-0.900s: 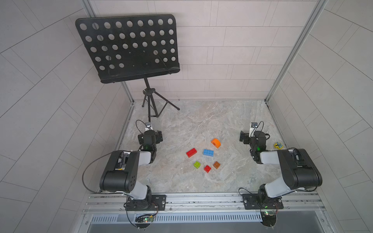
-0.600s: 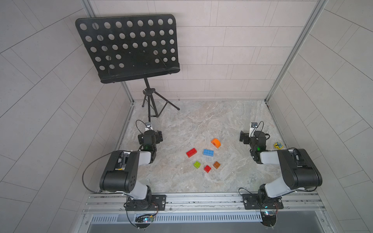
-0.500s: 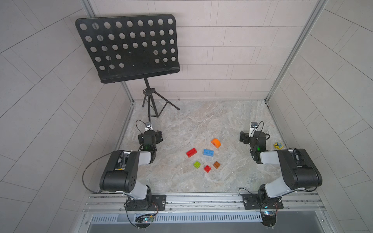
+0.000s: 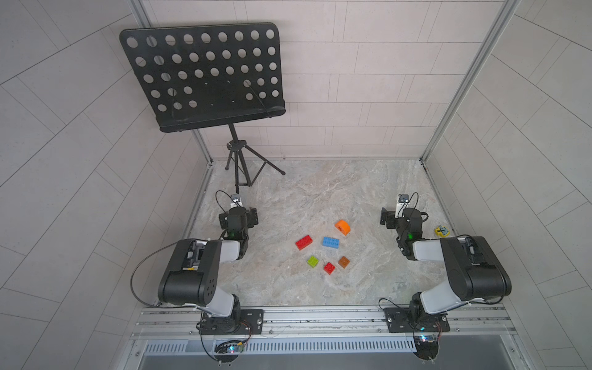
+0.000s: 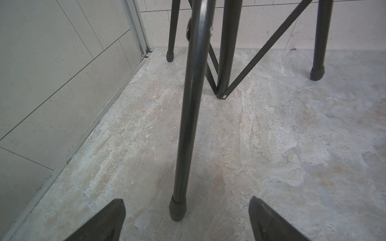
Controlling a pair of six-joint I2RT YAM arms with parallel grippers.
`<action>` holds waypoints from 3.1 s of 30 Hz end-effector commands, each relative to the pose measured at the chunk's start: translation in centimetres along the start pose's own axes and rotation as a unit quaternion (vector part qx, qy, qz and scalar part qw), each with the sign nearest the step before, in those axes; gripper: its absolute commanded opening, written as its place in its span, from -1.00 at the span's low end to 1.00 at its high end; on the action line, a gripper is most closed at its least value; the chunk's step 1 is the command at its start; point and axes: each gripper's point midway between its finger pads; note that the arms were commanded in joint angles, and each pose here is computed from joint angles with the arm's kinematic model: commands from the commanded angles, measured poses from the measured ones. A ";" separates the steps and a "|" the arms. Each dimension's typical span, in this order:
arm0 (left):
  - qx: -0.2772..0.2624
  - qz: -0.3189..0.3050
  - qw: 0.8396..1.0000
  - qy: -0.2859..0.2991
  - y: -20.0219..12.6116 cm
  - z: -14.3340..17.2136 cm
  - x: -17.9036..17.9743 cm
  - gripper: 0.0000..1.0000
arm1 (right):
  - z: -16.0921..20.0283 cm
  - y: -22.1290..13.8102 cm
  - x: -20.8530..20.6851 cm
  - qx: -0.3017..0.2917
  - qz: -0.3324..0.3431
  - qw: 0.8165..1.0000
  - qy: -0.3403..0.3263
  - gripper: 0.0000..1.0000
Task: Assemble an ice cream with lego
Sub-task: Pick up the lego brick from the center of the board.
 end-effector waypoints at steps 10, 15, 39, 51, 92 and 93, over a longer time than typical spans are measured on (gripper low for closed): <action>0.029 0.007 0.999 0.017 -0.6 -2.6 0.3 1.00 | -1.9 0.1 0.7 0.040 0.012 0.999 -0.014 0.78; 0.091 -0.025 0.995 -0.013 -1.6 -4.9 0.6 0.91 | -4.2 -0.5 2.7 0.103 0.033 0.993 -0.053 0.68; 0.226 0.206 0.952 0.029 -18.2 -5.5 -7.8 0.59 | 4.5 -15.8 17.3 0.363 -0.098 0.891 -0.255 0.58; 0.250 0.247 0.935 0.047 -18.4 -1.7 -11.4 0.59 | 11.5 -19.3 18.2 0.386 -0.110 0.872 -0.281 0.48; 0.245 0.247 0.933 0.092 -18.8 1.4 -13.3 0.58 | 18.0 -18.7 18.3 0.427 -0.121 0.843 -0.304 -0.18; 0.245 0.247 0.933 0.092 -18.8 1.4 -13.3 0.59 | 18.0 -18.7 18.3 0.427 -0.121 0.843 -0.303 -0.24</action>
Point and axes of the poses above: each gripper's point midway between its finger pads, its own y axis out along the fingers, its own x axis along the line the jaws close on, z = x × y, and after that the axes turned 14 degrees about y, right-handed
